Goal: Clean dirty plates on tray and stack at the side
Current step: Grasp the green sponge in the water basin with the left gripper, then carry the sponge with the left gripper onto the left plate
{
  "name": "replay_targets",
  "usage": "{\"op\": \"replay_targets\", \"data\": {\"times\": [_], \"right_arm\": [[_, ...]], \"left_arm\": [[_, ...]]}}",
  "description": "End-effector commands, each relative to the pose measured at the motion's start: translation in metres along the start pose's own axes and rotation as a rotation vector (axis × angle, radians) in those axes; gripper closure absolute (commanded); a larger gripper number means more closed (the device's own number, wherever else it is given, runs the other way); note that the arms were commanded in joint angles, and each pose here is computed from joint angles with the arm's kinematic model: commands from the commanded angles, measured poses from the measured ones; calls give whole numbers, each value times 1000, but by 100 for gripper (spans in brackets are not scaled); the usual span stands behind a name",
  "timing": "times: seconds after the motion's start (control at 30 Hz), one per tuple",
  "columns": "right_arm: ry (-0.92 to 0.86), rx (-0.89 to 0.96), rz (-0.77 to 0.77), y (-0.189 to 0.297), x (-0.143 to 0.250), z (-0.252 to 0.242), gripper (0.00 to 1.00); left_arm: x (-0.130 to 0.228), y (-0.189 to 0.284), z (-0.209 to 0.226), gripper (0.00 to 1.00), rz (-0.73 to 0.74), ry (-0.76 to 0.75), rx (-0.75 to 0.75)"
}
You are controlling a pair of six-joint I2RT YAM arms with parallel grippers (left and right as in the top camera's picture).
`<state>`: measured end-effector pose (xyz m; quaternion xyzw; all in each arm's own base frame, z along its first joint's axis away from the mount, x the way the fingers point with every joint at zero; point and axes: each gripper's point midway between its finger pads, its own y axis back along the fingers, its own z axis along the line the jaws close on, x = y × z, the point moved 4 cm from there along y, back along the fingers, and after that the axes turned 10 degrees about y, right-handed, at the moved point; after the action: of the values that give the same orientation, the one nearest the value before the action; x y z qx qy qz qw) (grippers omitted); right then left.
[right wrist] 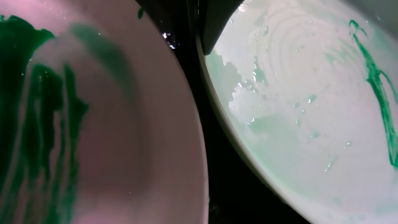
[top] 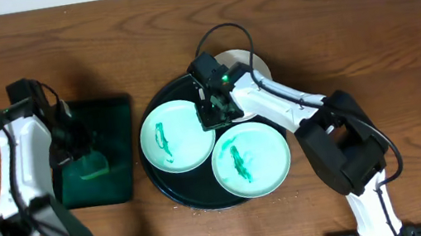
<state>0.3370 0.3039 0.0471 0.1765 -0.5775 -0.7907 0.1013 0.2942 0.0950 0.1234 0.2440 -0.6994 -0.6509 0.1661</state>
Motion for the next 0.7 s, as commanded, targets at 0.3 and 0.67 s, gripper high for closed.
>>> {"op": "replay_targets", "data": {"times": [0.3,0.67], "right_arm": [[43,-21,11,-3,-3,1,99],[36,-46,21,-2,-2,1,99]], "left_arm": [[23,31,-39,93,1,-51,103],[55,18,-124,93,-3,-133,173]]}}
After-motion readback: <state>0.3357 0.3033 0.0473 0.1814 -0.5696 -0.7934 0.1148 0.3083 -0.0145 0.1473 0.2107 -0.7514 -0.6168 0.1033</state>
